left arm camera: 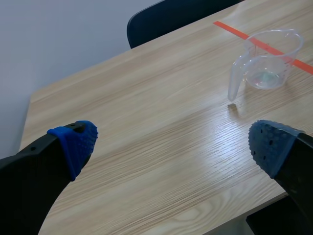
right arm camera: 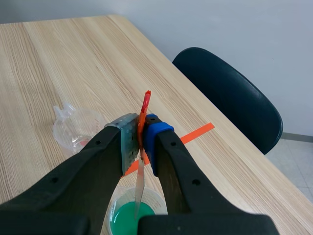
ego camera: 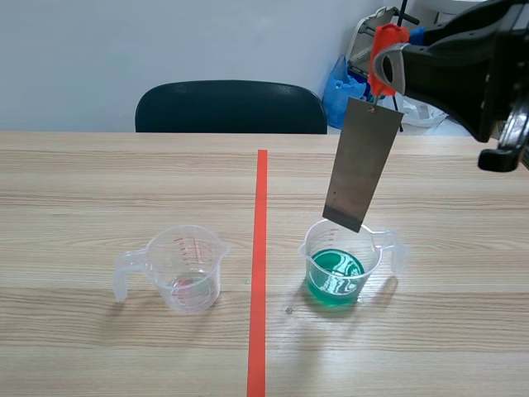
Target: Do the redox reaction experiment
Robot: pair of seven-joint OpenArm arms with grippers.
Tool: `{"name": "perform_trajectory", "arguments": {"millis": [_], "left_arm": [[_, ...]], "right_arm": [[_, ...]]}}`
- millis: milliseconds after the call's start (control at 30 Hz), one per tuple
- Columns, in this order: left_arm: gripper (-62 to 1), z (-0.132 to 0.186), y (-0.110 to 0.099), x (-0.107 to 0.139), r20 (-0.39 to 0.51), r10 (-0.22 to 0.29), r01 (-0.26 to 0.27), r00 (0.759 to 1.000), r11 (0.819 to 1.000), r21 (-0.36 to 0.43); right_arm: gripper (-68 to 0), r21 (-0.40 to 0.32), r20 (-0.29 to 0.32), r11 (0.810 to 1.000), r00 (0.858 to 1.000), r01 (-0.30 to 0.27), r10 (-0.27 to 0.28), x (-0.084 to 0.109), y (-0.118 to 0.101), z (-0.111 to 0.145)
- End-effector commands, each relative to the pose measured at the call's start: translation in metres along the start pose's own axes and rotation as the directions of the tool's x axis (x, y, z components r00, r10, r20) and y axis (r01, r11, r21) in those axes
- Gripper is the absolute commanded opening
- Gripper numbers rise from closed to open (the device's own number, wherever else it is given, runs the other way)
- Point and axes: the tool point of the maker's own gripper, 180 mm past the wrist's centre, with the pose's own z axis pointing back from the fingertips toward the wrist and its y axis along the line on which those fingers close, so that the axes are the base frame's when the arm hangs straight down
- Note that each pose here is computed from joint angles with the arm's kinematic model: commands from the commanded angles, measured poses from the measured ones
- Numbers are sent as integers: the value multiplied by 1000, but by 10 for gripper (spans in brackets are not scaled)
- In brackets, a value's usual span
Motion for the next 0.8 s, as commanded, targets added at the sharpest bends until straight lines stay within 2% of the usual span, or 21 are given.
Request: {"name": "perform_trajectory", "arguments": {"millis": [0,767], "left_arm": [[14,0,2,10,50,-5,4,999,1000,18],[14,0,3,12,59,-2,0,998,1000,26]], "right_arm": [[-669,3,33,1000,999,-26,26,13,-1,0],[-669,3,33,1000,999,-26,26,13,-1,0]]}}
